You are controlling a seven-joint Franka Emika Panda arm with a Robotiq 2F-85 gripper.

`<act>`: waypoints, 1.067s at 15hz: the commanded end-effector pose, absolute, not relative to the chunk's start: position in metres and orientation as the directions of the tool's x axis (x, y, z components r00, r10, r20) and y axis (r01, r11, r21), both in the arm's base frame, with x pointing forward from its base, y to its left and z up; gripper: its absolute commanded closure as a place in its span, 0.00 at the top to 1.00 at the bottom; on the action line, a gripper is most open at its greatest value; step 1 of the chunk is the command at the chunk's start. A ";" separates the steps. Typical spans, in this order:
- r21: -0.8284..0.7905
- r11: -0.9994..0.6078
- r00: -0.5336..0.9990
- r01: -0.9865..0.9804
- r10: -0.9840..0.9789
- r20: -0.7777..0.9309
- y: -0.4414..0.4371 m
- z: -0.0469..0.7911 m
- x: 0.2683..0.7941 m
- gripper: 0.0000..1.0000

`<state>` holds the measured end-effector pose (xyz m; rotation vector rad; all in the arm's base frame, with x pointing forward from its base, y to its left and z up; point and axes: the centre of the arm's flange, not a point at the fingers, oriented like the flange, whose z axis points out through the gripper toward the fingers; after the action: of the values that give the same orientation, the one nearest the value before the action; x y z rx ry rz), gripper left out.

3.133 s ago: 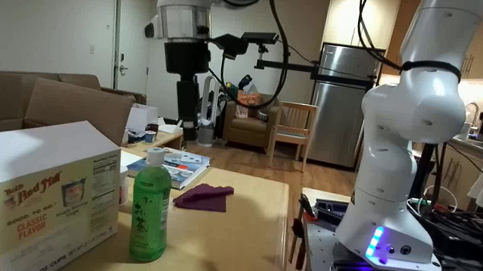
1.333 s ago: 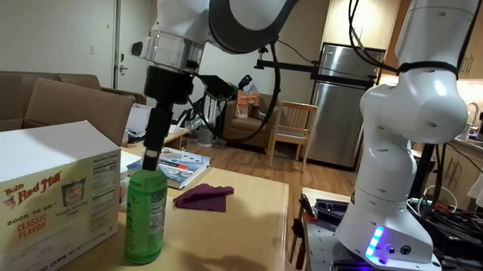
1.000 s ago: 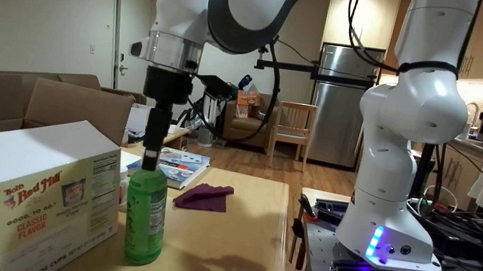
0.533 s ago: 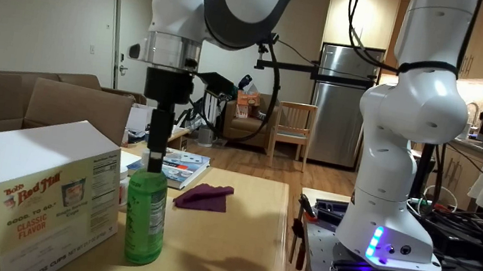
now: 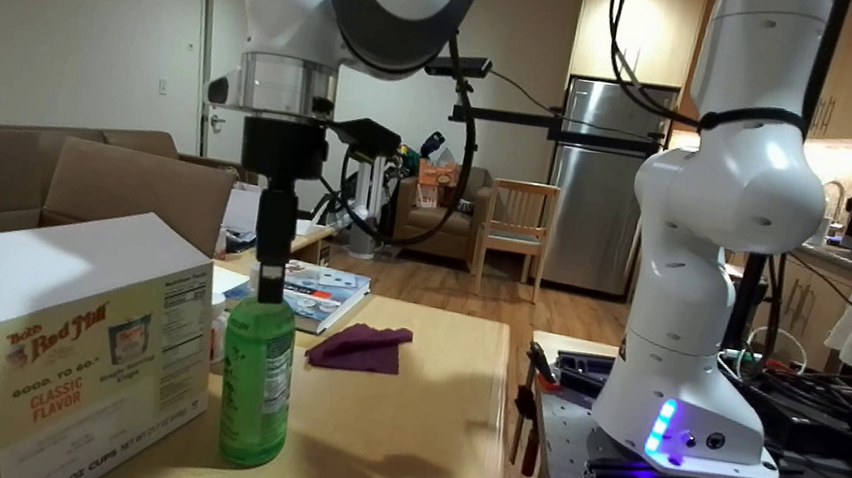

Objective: Move the green bottle to the right

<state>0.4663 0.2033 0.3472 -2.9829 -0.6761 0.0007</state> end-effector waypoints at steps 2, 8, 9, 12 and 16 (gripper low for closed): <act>-0.131 -0.890 0.898 0.437 0.440 0.004 0.198 0.332 0.471 1.00; -0.118 -0.834 0.841 0.539 0.542 0.008 0.207 0.343 0.486 1.00; -0.115 -0.821 0.828 0.559 0.561 0.015 0.210 0.347 0.490 1.00; -0.136 -0.807 0.817 0.574 0.575 0.038 0.214 0.354 0.497 1.00; -0.135 -0.832 0.840 0.538 0.542 0.008 0.209 0.352 0.495 0.60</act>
<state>0.4907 0.2117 0.3525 -2.8933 -0.8631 -0.0056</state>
